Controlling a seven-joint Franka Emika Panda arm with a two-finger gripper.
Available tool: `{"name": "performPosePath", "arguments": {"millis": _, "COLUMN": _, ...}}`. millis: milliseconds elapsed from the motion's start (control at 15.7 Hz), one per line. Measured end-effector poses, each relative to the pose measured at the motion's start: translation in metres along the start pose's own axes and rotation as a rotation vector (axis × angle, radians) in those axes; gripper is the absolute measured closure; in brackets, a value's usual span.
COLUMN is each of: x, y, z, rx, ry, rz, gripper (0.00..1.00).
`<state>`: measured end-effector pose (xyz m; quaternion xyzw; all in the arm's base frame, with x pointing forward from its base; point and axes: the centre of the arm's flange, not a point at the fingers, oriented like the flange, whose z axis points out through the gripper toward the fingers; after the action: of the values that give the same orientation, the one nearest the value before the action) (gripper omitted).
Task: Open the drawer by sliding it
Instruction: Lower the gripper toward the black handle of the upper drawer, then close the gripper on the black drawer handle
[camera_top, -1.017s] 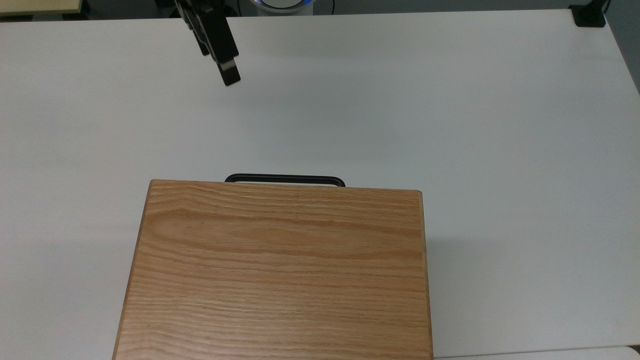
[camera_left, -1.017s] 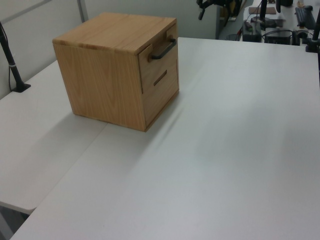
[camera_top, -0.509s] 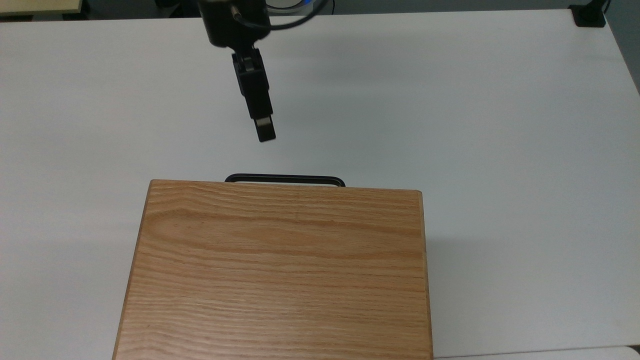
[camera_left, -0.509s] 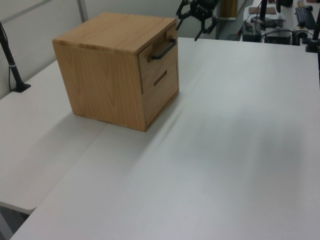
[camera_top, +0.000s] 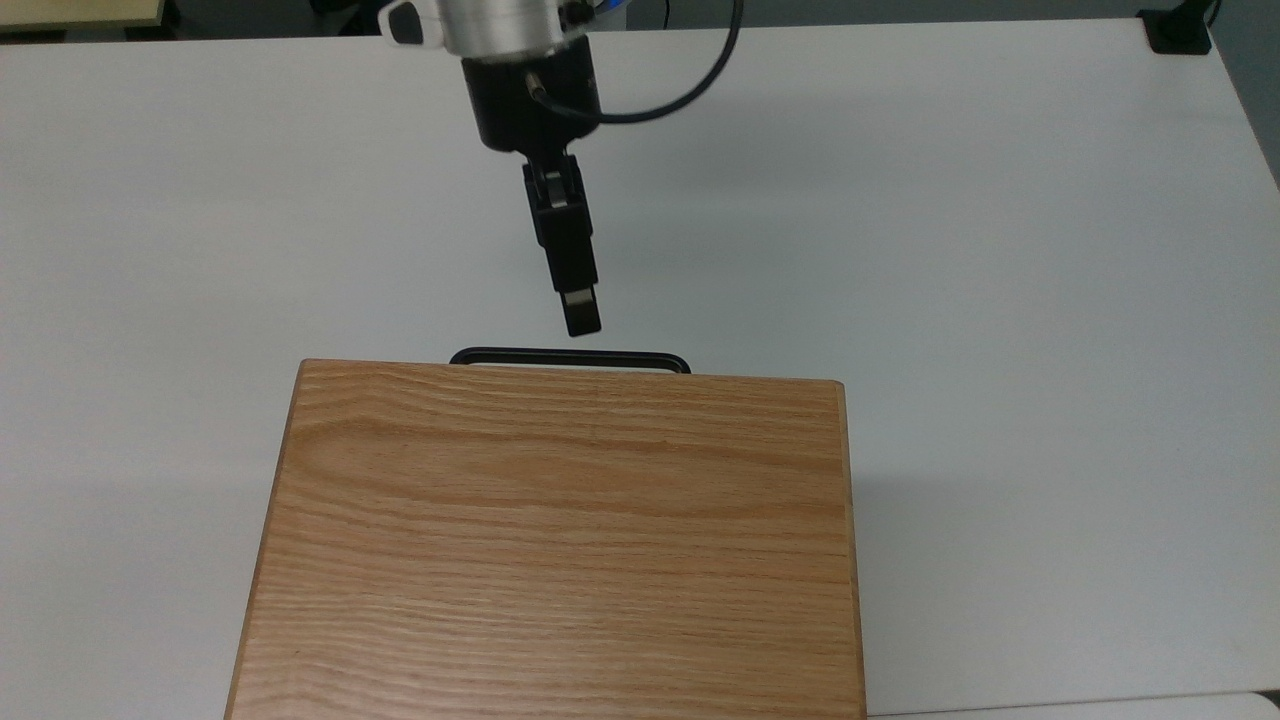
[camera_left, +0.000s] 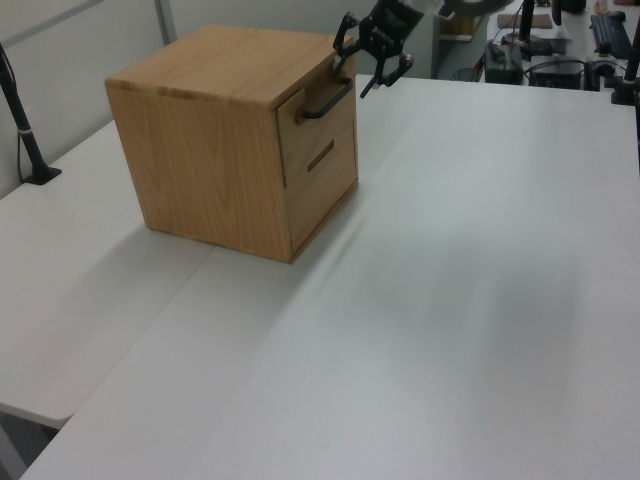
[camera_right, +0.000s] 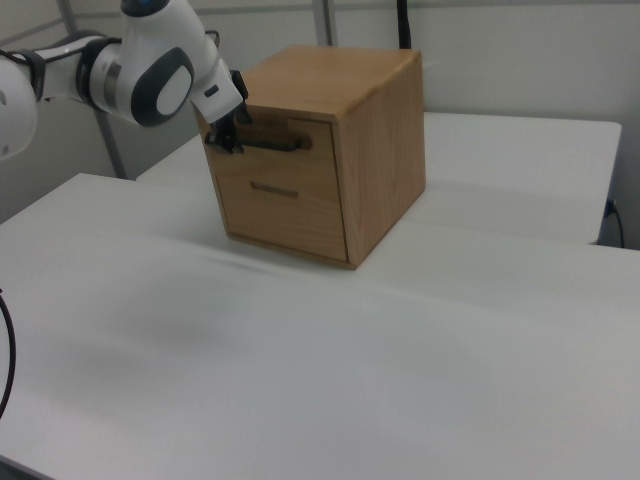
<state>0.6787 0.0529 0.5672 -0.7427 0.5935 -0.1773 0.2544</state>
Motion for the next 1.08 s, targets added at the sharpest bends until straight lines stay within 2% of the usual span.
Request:
{"name": "performPosePath", "arguments": {"millis": 191, "x": -0.003, "y": 0.003, "z": 0.02, "rx": 0.0, "ry": 0.006, "rz": 0.0, "gripper": 0.37}}
{"name": "performPosePath", "arguments": {"millis": 381, "x": -0.007, "y": 0.003, "z": 0.037, "rx": 0.03, "ry": 0.024, "rz": -0.007, "gripper": 0.39}}
{"name": "performPosePath", "arguments": {"millis": 509, "x": -0.007, "y": 0.004, "z": 0.042, "rx": 0.032, "ry": 0.031, "rz": -0.002, "gripper": 0.49}}
{"name": "performPosePath", "arguments": {"millis": 572, "x": -0.007, "y": 0.005, "z": 0.044, "rx": 0.029, "ry": 0.034, "rz": -0.004, "gripper": 0.49}}
{"name": "performPosePath", "arguments": {"millis": 763, "x": -0.004, "y": 0.005, "z": 0.052, "rx": 0.048, "ry": 0.051, "rz": -0.01, "gripper": 0.75}}
{"name": "performPosePath", "arguments": {"millis": 1081, "x": -0.005, "y": 0.005, "z": 0.052, "rx": 0.051, "ry": 0.052, "rz": -0.01, "gripper": 0.8}}
